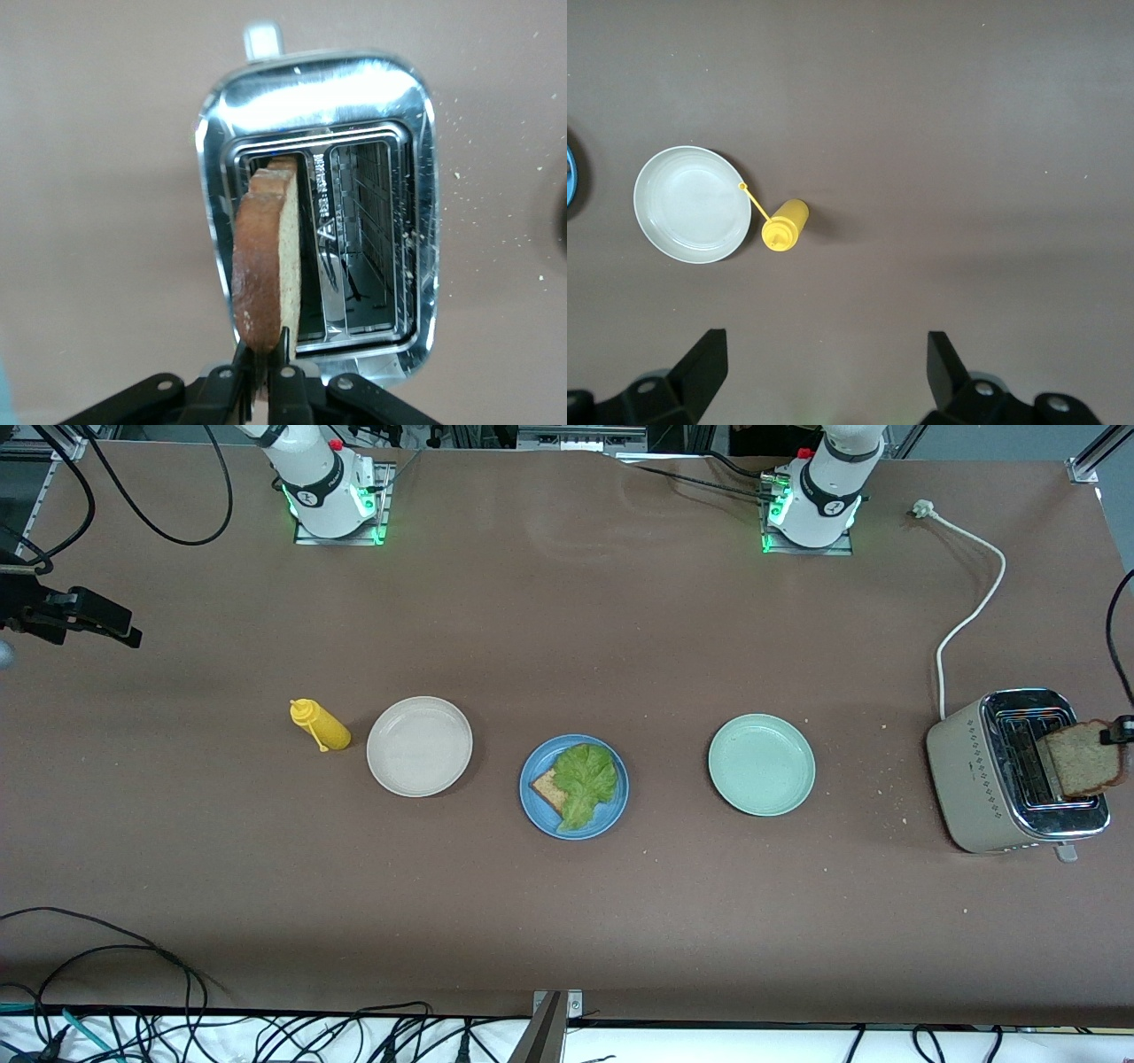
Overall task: Make sandwich in blue plate with both arms
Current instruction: 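Lift the bread slice out of the toaster with the left gripper, then carry the bread over the blue plate and lower it onto the lettuce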
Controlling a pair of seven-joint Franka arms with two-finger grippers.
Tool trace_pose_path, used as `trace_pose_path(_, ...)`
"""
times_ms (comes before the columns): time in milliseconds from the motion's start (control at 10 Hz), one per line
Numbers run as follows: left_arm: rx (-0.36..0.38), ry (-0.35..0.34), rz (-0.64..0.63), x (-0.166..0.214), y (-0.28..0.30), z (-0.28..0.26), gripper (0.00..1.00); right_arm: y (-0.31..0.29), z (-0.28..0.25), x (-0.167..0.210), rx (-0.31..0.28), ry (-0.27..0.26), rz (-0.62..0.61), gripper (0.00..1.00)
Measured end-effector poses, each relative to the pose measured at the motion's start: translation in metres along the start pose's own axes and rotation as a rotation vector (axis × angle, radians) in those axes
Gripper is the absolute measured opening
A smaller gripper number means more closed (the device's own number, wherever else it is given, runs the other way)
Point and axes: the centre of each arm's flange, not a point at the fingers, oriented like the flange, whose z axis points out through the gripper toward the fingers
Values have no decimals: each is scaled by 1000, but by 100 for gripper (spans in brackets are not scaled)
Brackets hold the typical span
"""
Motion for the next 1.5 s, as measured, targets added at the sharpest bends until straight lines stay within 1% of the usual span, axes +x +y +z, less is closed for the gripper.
trace_pose_path(100,27,30,-8,-13,3,-33,8,0,0,0,0,0,0,100)
trace_pose_path(299,37,16,-17,-46,21,-85,8,0,0,0,0,1,1,100)
trace_pose_path(499,-37,48,-37,-68,48,-122,8,0,0,0,0,1,0,100)
trace_pose_path(599,-79,38,-72,-71,66,-129,8,0,0,0,0,1,0,100)
trace_pose_path(798,-138,-3,-166,-51,134,-125,8,0,-1,0,0,1,0,100)
trace_pose_path(998,-283,-59,-265,-34,201,-112,8,2,2,2,-5,-3,3,100)
trace_pose_path(1098,-339,-94,-289,-28,225,-105,8,6,6,4,-19,-10,10,100)
trace_pose_path(1198,-355,-131,-310,-22,250,-96,8,14,10,7,-39,-18,20,100)
trace_pose_path(1297,-377,-151,-333,-11,286,-90,8,22,14,12,-49,-9,33,100)
trace_pose_path(1497,-470,-169,-402,8,355,-81,8,26,21,20,-53,7,39,100)
